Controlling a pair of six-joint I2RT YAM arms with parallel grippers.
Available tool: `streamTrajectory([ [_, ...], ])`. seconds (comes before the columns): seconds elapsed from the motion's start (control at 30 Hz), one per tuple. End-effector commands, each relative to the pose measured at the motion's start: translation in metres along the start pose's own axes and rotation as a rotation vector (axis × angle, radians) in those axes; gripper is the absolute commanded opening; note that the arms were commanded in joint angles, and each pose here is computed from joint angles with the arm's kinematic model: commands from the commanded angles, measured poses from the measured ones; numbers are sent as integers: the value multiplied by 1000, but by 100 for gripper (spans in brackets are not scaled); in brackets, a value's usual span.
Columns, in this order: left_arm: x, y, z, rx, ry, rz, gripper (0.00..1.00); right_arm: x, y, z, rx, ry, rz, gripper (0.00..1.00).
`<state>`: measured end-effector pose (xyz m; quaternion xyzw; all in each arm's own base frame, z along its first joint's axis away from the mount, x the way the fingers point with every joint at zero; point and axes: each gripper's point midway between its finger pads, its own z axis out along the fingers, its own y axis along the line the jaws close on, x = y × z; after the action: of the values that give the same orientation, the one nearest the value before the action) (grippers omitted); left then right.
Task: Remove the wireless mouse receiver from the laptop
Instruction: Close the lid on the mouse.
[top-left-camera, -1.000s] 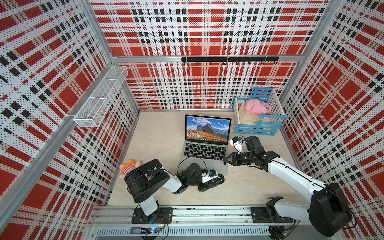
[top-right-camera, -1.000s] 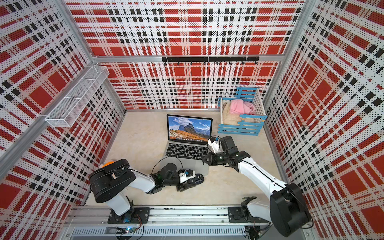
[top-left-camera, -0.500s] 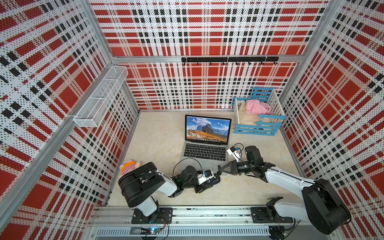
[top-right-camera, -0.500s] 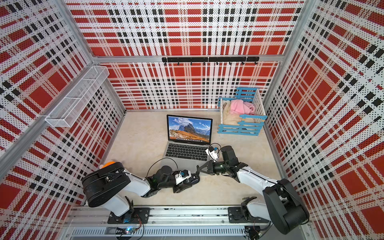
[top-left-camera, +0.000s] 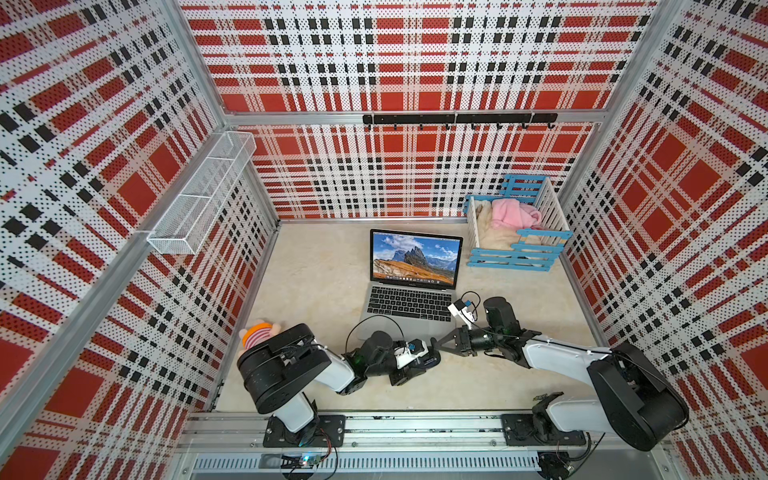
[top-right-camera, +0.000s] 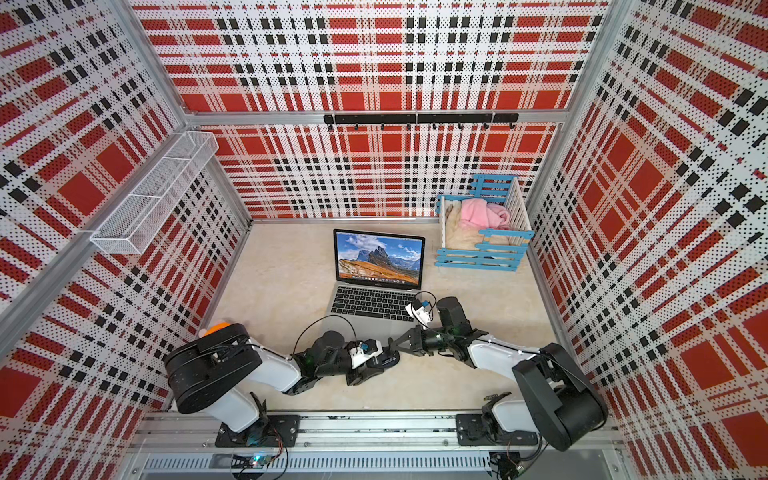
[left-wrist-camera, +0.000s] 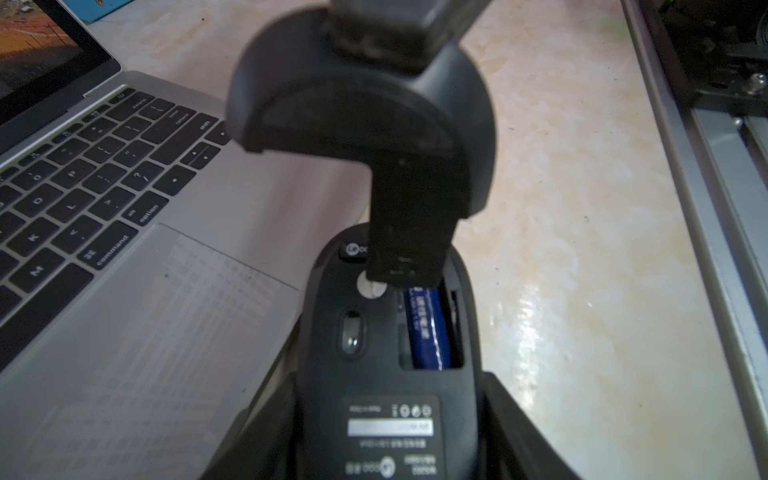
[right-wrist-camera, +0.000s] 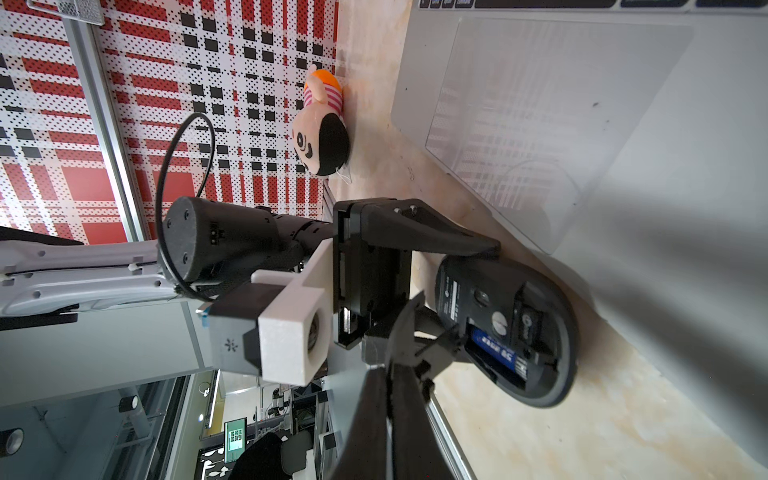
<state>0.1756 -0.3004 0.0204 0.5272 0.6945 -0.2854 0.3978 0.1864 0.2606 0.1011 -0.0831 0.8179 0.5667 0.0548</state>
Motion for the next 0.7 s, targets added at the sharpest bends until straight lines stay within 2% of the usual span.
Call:
streamTrajectory([
  [0.0,-3,5,1,-15,-14,-7,35,8,-8,4,2,22,-1,0],
  [0.6,0,4,4,-6,-4,-11,35,17,-33,12,45,55,65,0],
  [0.67,1,4,4,-6,-2,-11,35,18,-35,12,54,59,71,5],
])
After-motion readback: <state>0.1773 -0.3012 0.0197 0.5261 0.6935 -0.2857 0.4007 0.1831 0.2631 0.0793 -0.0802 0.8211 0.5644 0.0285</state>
